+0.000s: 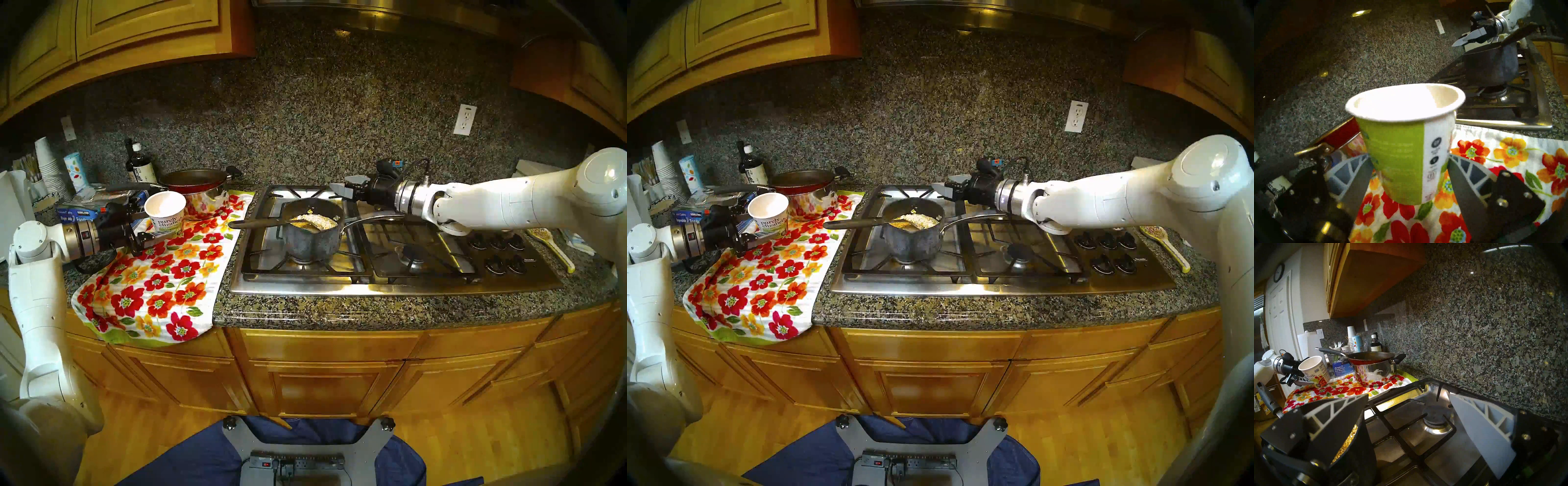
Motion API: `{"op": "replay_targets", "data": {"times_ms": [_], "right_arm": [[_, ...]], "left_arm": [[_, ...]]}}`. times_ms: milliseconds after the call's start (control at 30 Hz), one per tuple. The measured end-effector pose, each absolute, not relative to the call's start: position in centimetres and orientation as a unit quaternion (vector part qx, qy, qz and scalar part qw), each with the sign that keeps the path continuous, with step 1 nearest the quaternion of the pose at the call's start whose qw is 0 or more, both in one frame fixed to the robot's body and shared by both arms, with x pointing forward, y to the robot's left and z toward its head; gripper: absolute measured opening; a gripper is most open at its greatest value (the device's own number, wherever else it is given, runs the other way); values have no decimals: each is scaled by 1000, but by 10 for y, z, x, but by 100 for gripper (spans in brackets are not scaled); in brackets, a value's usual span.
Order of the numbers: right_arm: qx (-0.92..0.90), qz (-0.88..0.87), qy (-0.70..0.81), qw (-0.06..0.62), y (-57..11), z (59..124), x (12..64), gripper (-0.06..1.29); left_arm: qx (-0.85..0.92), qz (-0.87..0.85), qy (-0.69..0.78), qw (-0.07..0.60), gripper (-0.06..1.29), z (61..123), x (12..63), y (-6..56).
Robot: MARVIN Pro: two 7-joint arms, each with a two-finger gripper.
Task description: Pour oats into pot and stir with a spoon
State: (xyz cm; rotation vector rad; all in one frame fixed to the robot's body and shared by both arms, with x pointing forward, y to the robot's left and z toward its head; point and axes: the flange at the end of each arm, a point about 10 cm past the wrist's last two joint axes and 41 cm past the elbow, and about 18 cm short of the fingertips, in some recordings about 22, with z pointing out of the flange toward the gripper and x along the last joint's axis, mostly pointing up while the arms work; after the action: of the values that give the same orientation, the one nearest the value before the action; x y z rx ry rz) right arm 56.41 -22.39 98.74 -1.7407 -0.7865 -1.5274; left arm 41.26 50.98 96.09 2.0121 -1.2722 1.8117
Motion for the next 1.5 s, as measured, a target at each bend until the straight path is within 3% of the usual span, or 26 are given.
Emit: {"op": "replay_targets", "data": {"times_ms": [1100, 1233, 1400, 1500], "right_arm": [[-669, -587, -302, 341, -224, 987, 564, 124], [-669, -587, -302, 341, -224, 987, 564, 124], [-669, -587, -302, 341, -224, 987, 564, 124], [-669, -587, -302, 341, -224, 987, 564, 124]], "left_arm": [[688, 593, -400, 124, 84, 909, 406, 530], [688, 590, -404, 122, 93, 911, 406, 531], [689, 588, -408, 115, 120, 915, 403, 534], [688, 588, -410, 109, 121, 919, 401, 536]]}}
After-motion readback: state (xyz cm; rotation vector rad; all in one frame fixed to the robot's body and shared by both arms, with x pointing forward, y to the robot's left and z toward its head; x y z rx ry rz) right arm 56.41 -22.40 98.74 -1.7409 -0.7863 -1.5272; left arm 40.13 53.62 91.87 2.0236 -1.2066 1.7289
